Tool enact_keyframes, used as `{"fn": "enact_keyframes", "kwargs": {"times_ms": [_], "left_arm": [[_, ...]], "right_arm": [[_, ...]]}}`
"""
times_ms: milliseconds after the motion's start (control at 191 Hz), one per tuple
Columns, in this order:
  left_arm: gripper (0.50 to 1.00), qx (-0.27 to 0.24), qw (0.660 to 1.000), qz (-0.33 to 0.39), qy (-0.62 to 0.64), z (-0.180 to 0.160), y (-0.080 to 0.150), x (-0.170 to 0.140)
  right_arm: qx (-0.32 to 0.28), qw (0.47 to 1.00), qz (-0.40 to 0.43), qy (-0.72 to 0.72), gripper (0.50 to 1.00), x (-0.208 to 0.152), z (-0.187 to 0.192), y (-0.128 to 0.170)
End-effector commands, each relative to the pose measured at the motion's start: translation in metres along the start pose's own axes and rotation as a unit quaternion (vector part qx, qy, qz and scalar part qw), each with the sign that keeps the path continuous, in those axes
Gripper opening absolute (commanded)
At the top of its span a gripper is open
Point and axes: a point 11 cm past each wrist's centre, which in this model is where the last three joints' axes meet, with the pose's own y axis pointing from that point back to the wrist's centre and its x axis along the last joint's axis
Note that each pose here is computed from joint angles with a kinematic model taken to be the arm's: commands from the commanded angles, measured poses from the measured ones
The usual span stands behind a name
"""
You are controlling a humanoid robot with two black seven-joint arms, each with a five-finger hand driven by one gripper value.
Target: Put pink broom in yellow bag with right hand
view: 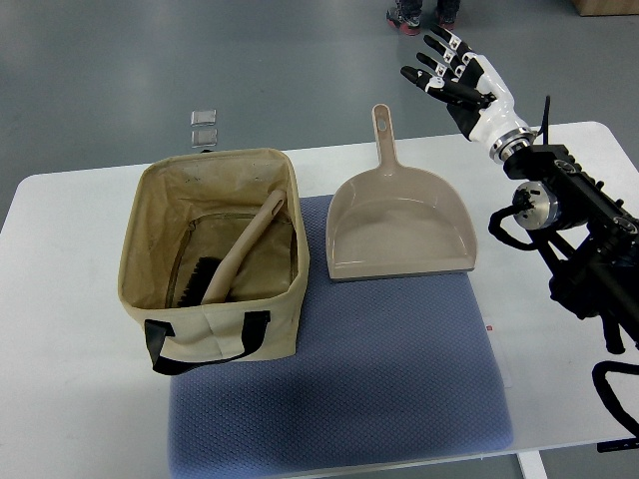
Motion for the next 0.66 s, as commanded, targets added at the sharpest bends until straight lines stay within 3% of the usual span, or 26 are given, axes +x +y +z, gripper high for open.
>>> {"fn": "enact_keyframes", "kwargs": {"times_ms": [0,418,658], "left_arm": [[1.0,0.0,1.0,0.0,0.0,0.0,0.0,0.0],[1.0,0.0,1.0,0.0,0.0,0.0,0.0,0.0],[1.0,0.0,1.0,0.0,0.0,0.0,0.0,0.0]], "right_arm": [[-0.012,0.999,0.015,-0.044,0.93,0.006,0.019,0.009],[-0.009,0.996,0.041,-0.085,0.932,0.004,0.069,0.037],[0.007,0.995,0.043,-0.091,0.932,0.001,0.07,0.04]]}}
